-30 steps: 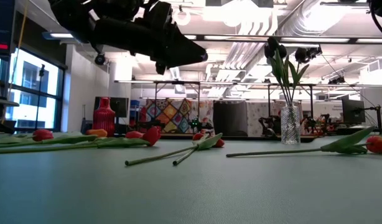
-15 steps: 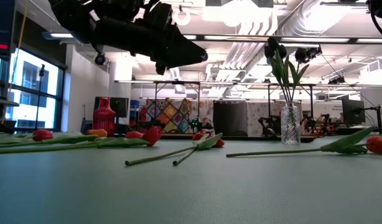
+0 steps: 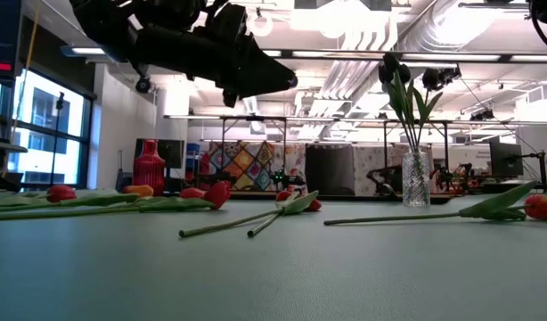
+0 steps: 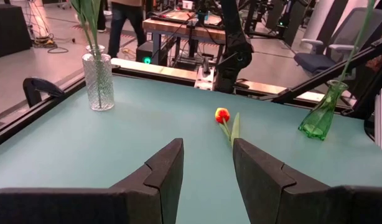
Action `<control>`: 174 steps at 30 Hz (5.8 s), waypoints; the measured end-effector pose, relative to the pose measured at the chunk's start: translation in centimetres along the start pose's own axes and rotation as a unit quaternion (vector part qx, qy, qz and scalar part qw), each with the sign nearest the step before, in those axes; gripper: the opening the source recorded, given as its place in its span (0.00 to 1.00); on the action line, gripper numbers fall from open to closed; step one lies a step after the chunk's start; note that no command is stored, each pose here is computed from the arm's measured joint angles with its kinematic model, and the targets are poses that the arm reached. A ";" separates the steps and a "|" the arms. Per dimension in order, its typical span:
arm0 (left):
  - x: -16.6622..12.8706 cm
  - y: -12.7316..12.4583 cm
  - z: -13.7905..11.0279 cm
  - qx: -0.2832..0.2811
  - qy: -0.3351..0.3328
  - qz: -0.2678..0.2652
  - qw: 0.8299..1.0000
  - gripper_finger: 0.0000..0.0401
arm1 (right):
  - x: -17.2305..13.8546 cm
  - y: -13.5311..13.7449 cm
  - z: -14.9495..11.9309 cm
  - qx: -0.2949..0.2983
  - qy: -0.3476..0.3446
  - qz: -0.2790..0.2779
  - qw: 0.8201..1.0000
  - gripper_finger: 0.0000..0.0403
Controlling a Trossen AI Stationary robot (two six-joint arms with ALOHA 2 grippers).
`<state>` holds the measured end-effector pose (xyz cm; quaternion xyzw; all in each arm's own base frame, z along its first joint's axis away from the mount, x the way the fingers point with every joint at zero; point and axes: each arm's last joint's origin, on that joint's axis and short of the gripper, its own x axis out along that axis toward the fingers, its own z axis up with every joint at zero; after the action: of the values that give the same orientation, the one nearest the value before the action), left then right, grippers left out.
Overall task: Sort flowers into vase by color
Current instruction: Put the orange tulip into the green vase
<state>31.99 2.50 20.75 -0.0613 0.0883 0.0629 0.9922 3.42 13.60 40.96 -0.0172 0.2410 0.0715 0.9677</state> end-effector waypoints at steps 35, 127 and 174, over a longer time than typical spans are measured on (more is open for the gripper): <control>0.7 -4.4 -2.0 0.004 0.004 -0.048 0.999 0.32 | -2.9 -1.2 6.2 0.096 -0.153 0.003 0.983 0.40; 6.7 -12.2 3.7 -0.019 -0.273 -0.118 0.955 0.00 | 2.9 7.3 6.8 -0.003 -0.228 -0.194 0.954 0.40; 6.4 -12.3 4.1 0.113 -0.310 -0.002 0.944 0.00 | 13.0 -0.7 10.9 0.096 -0.162 -0.381 0.905 0.28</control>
<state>40.54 -8.38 24.91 0.0736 -0.2178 0.0660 0.9710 19.92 15.39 44.44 -0.0030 0.0615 -0.3238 0.9441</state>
